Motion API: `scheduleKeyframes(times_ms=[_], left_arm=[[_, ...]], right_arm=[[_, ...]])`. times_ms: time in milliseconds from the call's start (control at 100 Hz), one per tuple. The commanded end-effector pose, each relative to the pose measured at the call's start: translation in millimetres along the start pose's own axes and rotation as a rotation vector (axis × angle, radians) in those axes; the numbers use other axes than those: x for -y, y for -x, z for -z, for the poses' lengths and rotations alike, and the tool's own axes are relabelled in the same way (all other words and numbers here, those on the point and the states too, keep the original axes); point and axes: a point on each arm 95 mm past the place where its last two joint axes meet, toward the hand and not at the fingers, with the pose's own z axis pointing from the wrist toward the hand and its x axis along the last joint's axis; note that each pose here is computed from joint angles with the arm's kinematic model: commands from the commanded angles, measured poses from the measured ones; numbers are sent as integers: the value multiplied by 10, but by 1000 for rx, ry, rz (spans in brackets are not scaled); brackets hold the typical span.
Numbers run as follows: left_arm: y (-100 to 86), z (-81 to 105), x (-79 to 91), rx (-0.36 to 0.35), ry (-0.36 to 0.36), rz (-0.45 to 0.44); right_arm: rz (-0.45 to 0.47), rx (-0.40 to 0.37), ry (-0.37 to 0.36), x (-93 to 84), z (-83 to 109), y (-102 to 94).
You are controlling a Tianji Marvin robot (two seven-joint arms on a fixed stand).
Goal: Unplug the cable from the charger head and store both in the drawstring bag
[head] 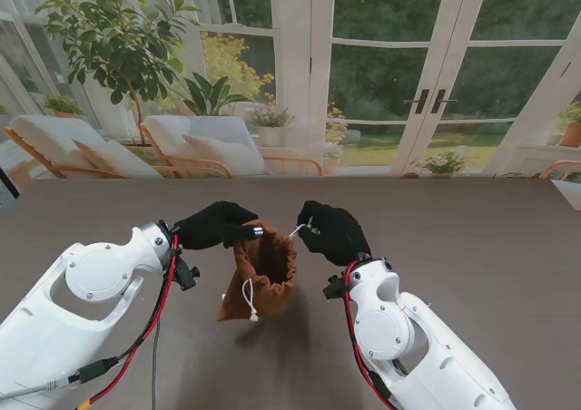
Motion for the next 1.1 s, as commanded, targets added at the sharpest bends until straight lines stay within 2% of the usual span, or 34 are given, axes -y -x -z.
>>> scheduleKeyframes(times_ms=[0, 340, 480, 680, 910, 1090], left_arm=[[-26, -3, -21, -4, 15, 7], [-20, 4, -38, 5, 15, 10], [-15, 4, -51, 9, 18, 16], [-24, 10, -59, 11, 12, 20], [-29, 17, -55, 12, 10, 23], [-28, 18, -60, 12, 7, 29]], right_arm=[[-12, -2, -8, 30, 10, -24], [-41, -5, 13, -79, -51, -50], [-58, 8, 28, -60, -58, -55], [-64, 35, 91, 30, -96, -55], [-27, 14, 121, 103, -139, -59], [49, -11, 167, 127, -178, -50]])
